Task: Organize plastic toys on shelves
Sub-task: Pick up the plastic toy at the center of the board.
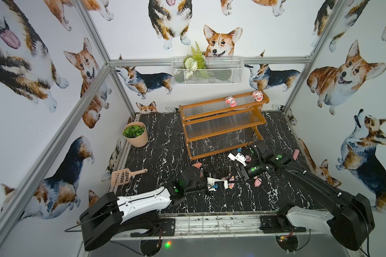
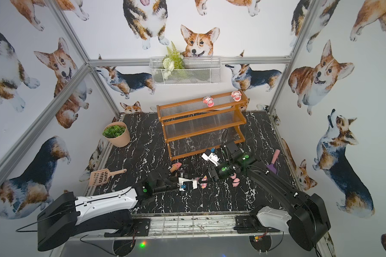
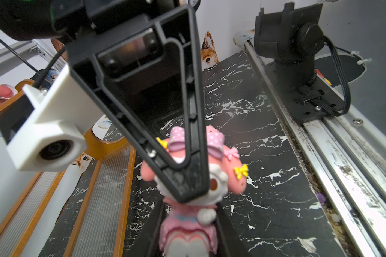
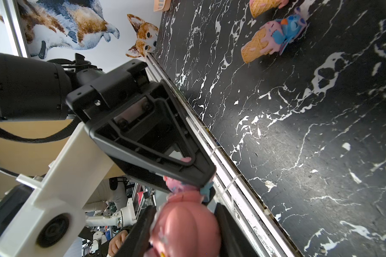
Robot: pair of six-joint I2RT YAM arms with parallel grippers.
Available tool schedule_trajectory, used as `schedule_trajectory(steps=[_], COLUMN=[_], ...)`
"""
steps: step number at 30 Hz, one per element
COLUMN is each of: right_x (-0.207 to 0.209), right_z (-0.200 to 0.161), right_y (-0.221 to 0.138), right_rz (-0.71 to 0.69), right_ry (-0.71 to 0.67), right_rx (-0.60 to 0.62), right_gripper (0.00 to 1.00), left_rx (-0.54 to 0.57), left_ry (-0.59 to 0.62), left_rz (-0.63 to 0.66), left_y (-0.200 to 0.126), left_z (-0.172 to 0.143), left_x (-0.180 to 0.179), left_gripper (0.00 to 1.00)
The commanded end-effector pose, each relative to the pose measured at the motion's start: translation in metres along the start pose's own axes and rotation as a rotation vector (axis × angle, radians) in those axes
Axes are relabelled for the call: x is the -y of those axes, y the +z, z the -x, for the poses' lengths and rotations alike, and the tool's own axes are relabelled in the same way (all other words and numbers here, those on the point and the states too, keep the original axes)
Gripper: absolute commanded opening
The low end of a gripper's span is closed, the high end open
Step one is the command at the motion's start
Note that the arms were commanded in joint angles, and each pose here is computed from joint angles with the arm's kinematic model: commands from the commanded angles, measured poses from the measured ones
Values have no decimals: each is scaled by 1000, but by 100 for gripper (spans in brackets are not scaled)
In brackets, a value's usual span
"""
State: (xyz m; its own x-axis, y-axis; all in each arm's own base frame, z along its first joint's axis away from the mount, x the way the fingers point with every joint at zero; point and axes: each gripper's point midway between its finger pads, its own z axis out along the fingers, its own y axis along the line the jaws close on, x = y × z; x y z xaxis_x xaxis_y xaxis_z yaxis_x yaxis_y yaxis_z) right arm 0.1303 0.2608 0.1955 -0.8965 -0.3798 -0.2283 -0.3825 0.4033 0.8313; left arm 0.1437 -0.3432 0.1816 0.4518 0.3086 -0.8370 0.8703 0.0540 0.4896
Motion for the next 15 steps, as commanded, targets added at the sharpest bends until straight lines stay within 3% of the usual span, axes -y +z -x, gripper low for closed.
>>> schedule_trajectory(steps=[1, 4, 9, 15], right_x=[-17, -33, -39, 34], right_z=[9, 19, 47, 75], right_y=[-9, -30, -83, -118], right_rz=[33, 69, 102, -76], right_ry=[-77, -128, -173, -77], right_rx=[53, 142, 412, 770], right_gripper=[61, 68, 68, 68], left_rx=[-25, -51, -95, -156], left_ry=[-44, -85, -200, -498], left_rz=[30, 82, 203, 364], left_y=[-3, -9, -21, -44], left_z=[-5, -11, -22, -20], left_x=[-4, -10, -27, -73], left_gripper=[22, 22, 22, 21])
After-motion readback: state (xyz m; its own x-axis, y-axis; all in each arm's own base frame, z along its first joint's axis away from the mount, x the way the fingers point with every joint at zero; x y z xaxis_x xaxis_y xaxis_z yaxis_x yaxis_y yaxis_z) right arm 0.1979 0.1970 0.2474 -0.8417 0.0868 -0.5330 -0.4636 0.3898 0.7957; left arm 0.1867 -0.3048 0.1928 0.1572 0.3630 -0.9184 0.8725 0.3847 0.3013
